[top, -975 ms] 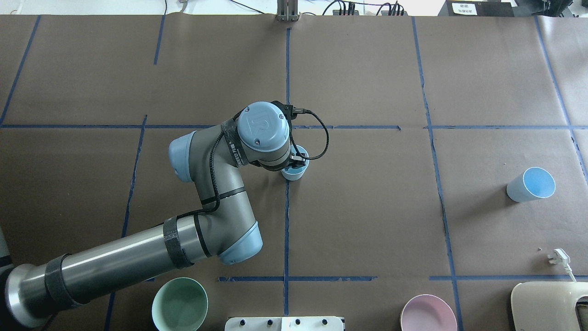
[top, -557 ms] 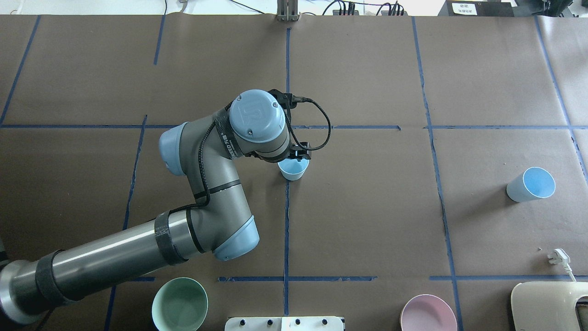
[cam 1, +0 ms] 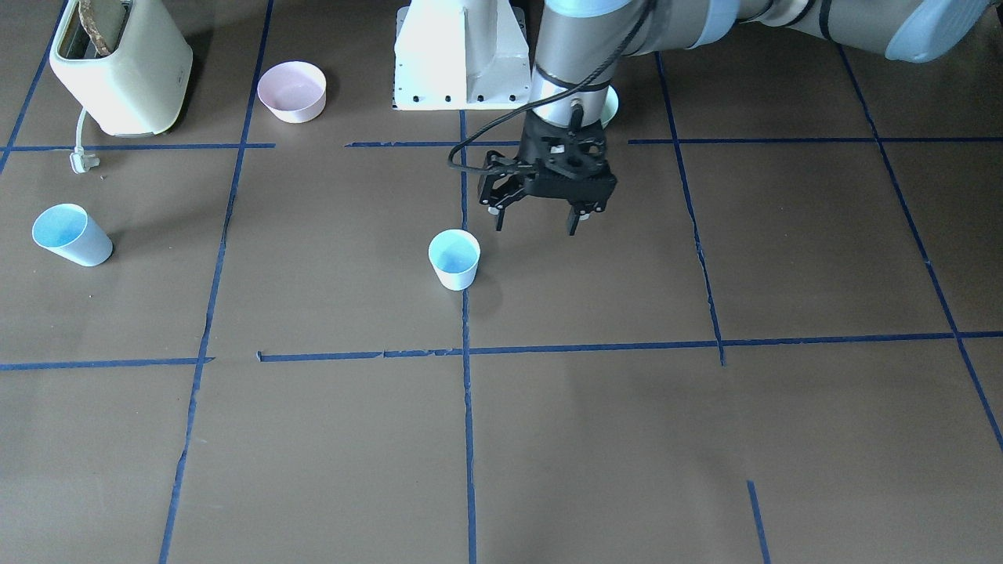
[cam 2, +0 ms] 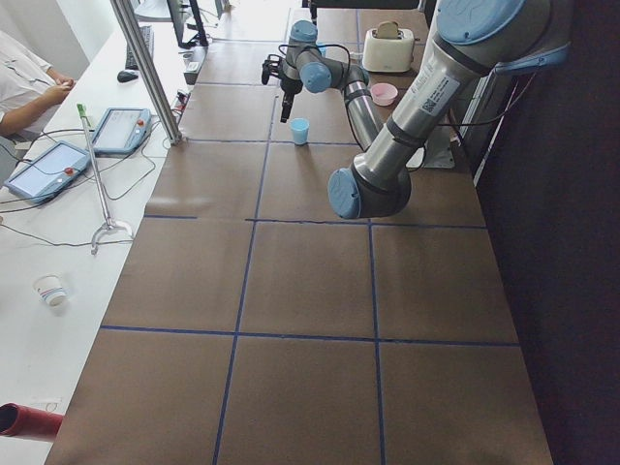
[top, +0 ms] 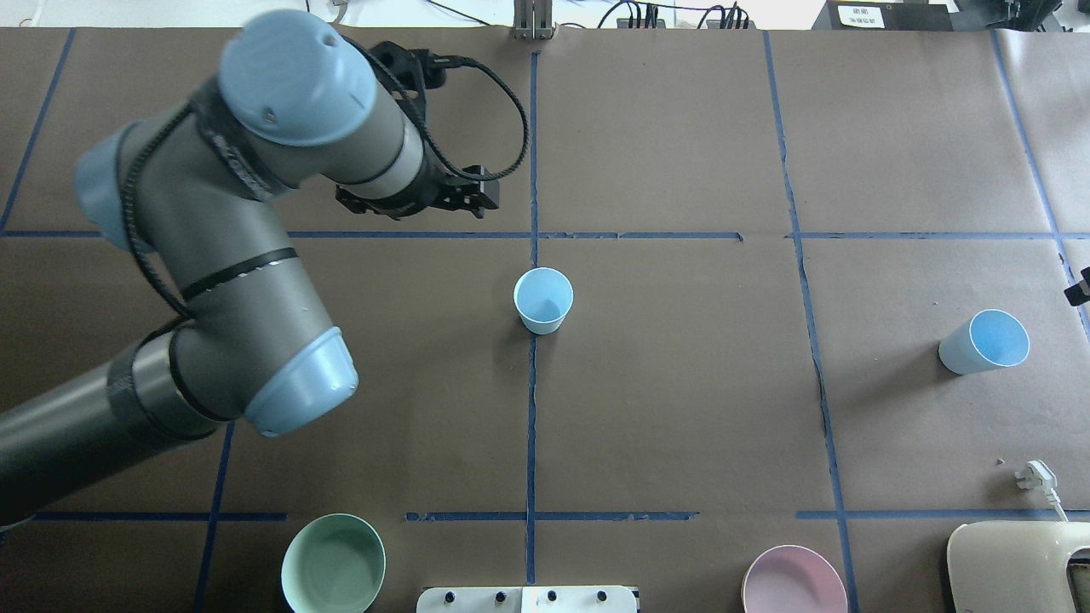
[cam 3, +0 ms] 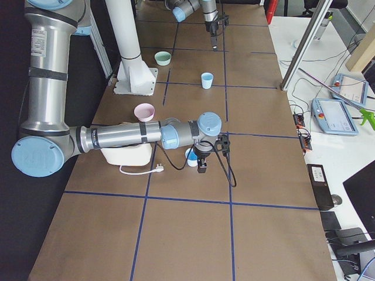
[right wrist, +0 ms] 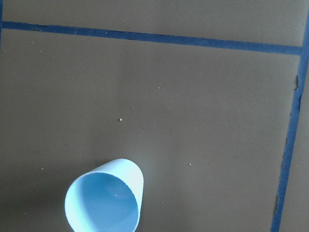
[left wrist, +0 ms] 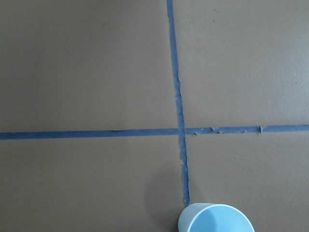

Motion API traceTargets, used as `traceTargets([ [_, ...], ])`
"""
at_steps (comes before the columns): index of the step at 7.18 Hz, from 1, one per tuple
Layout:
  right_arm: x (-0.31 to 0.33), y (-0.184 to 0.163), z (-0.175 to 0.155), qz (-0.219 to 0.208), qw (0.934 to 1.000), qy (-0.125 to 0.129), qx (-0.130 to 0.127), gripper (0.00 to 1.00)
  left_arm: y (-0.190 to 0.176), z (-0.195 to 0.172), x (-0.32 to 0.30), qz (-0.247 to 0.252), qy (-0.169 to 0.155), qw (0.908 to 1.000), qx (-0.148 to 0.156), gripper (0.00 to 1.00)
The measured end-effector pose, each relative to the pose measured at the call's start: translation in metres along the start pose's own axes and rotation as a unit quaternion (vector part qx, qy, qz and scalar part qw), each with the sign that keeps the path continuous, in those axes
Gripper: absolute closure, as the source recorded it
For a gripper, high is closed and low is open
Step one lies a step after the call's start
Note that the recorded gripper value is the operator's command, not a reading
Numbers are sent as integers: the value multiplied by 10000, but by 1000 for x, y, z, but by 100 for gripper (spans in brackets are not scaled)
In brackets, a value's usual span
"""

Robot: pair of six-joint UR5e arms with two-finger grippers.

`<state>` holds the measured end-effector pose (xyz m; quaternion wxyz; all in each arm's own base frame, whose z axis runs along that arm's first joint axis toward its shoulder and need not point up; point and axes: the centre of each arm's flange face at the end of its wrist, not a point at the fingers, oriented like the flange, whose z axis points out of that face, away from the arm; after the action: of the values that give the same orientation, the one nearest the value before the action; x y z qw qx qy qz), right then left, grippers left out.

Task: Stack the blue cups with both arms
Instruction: 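Reach the right gripper down and grasp the other light blue cup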

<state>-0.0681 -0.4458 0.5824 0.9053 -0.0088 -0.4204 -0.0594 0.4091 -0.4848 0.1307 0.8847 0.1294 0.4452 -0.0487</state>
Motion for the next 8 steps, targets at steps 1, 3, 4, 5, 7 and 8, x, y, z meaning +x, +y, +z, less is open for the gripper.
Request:
traceTargets([
  [1,-7,2,16,104,9999,2,-18,0,-4,-15,-22,-3,37,10000,0,0],
  [3,-17,2,53,207,9998,71,12,0,-5,-24,-37,-4,61,10000,2,0],
  [4,-23,3,71,235,9996,116,60,0,-5,-24,-39,-4,62,10000,1,0],
  [5,-26,4,86,231,9996,164,76,1,-5,-25,-39,-3,65,10000,2,0],
  [7,-28,8,107,185,9996,203,-18,98,-5,-27,-39,2,83,10000,8,0],
  [8,-30,8,111,171,9996,199,-41,100,-4,-28,-39,6,94,10000,12,0],
])
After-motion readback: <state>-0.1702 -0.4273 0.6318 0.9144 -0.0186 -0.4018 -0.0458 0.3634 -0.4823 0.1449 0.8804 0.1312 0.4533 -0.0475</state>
